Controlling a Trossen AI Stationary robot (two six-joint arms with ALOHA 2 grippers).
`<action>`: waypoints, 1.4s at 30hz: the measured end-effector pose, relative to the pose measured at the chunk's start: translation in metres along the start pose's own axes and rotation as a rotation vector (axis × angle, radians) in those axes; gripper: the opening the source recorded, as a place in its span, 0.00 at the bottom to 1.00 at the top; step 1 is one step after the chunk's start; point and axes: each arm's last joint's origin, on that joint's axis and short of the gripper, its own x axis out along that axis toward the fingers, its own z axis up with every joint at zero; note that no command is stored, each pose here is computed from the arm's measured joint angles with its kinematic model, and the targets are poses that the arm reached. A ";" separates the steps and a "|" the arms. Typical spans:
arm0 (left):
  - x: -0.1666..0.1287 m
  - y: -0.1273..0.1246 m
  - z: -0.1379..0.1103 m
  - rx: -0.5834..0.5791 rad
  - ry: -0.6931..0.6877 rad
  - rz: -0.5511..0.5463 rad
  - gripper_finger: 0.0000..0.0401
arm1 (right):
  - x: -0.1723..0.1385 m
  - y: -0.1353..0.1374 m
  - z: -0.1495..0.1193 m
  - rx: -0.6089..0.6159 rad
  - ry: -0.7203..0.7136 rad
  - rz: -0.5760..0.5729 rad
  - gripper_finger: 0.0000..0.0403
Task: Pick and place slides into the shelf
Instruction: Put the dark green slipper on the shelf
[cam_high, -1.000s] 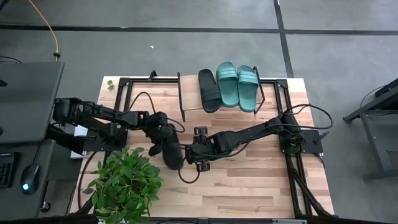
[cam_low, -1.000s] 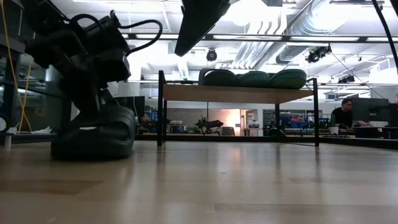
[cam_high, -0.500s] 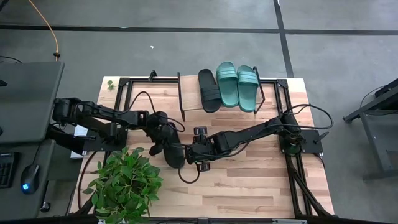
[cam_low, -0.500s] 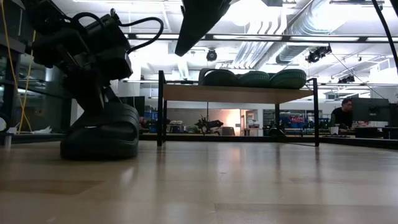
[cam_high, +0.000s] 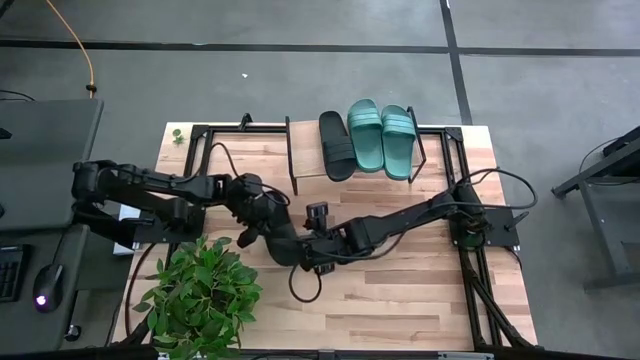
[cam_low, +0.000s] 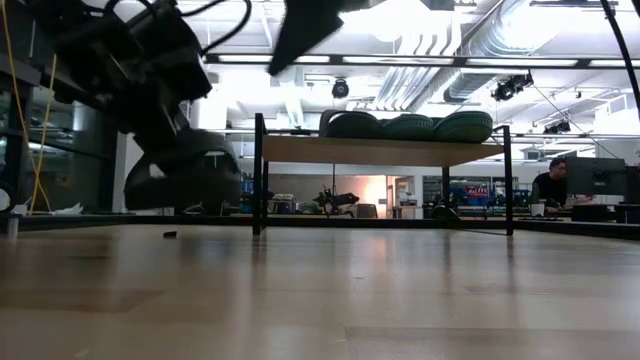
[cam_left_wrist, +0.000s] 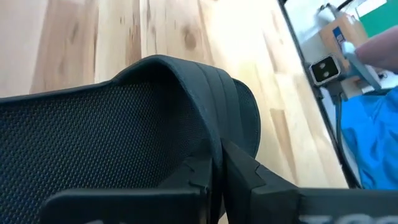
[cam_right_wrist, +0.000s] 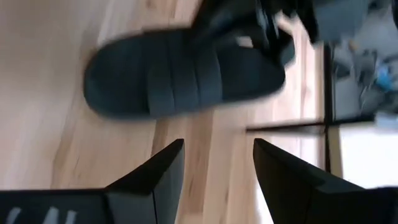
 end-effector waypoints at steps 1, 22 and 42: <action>-0.002 -0.001 0.001 0.002 -0.012 0.005 0.03 | -0.001 0.002 0.003 -0.017 -0.028 -0.002 0.45; -0.041 -0.027 0.014 0.079 -0.221 -0.012 0.05 | 0.023 0.052 0.027 -0.411 -0.108 -0.350 0.45; -0.042 -0.028 0.014 0.068 -0.226 -0.016 0.05 | 0.036 0.042 0.024 -0.383 -0.066 -0.371 0.45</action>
